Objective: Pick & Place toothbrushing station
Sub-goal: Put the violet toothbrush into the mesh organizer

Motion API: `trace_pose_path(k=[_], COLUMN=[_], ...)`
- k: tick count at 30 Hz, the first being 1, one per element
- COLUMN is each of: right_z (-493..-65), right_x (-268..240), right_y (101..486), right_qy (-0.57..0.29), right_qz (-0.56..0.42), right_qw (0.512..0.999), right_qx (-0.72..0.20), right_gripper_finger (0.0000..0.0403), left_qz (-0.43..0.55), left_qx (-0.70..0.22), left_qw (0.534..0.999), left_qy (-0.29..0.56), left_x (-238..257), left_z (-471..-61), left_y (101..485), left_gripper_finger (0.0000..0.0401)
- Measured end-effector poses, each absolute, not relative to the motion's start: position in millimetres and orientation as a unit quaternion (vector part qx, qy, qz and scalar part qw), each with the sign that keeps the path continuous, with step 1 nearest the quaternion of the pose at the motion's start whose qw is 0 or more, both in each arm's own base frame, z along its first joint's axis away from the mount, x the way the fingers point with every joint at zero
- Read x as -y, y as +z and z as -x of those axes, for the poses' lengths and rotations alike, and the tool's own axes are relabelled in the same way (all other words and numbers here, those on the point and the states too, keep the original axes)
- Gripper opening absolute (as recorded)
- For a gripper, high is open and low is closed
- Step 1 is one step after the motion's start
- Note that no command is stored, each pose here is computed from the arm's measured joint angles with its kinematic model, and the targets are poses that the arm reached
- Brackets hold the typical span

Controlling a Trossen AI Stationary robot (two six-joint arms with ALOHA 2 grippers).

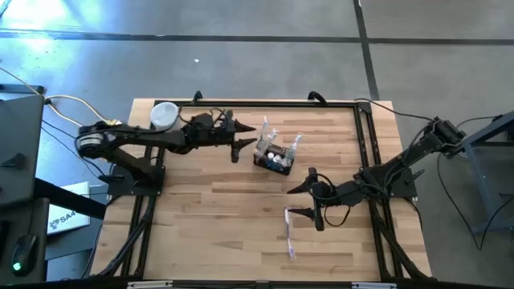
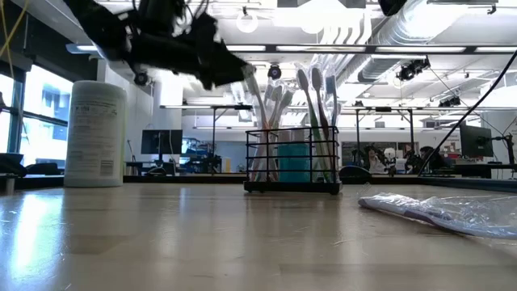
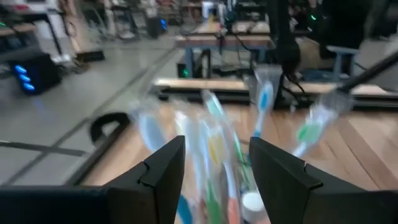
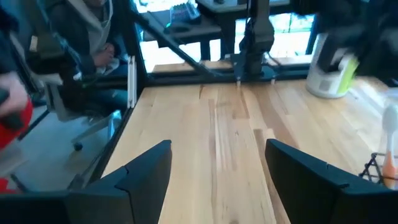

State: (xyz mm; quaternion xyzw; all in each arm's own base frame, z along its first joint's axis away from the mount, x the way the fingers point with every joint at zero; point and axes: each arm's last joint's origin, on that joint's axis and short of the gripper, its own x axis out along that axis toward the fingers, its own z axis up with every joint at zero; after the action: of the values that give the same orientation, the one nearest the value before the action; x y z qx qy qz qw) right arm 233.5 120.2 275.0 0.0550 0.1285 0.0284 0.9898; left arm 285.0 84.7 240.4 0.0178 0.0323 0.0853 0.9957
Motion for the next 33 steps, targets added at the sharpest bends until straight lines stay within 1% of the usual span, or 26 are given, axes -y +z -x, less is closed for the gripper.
trace_pose_path(k=[4, 8, 10, 13, 18, 25, 28, 31, 33], right_z=[-232.3, -229.0, -227.0, -225.7, -224.6, -226.5, -233.2, -247.4, -258.1], right_x=[-122.1, -126.4, -127.5, -127.2, -123.0, -124.1, -133.2, -151.9, -163.9], right_y=[271.3, 265.3, 262.1, 259.1, 253.3, 248.4, 251.7, 264.2, 267.3], right_qy=[0.066, 0.152, 0.178, 0.177, 0.152, 0.119, 0.125, 0.146, 0.131], right_qz=[-0.063, -0.066, -0.069, -0.092, -0.169, -0.292, -0.3, -0.276, -0.257], right_qw=[0.984, 0.966, 0.956, 0.949, 0.929, 0.889, 0.884, 0.896, 0.9], right_qx=[-0.154, -0.2, -0.223, -0.245, -0.293, -0.333, -0.336, -0.315, -0.328], right_gripper_finger=[0.0252, 0.0252, 0.0252, 0.0252, 0.0252, 0.0252, 0.0252, 0.0252, 0.0252], left_qz=[-0.03, -0.029, -0.026, -0.027, -0.029, -0.056, -0.068, -0.07, -0.066], left_qx=[-0.031, -0.063, -0.088, -0.123, -0.173, -0.185, -0.184, -0.191, -0.197], left_qw=[0.994, 0.992, 0.991, 0.989, 0.984, 0.98, 0.978, 0.975, 0.974], left_qy=[0.103, 0.104, 0.096, 0.072, 0.015, -0.052, -0.071, -0.085, -0.093], left_x=[-79.0, -70.9, -64.1, -51.2, -26.3, 1.1, 8.5, 14.4, 18.2], left_z=[-263.8, -238.0, -226.4, -215.4, -210.7, -211.2, -211.0, -210.1, -209.3], left_y=[265.6, 281.2, 284.3, 284.4, 277.9, 275.2, 275.1, 273.7, 272.4], left_gripper_finger=[0.018, 0.018, 0.018, 0.018, 0.018, 0.018, 0.018, 0.018, 0.018])
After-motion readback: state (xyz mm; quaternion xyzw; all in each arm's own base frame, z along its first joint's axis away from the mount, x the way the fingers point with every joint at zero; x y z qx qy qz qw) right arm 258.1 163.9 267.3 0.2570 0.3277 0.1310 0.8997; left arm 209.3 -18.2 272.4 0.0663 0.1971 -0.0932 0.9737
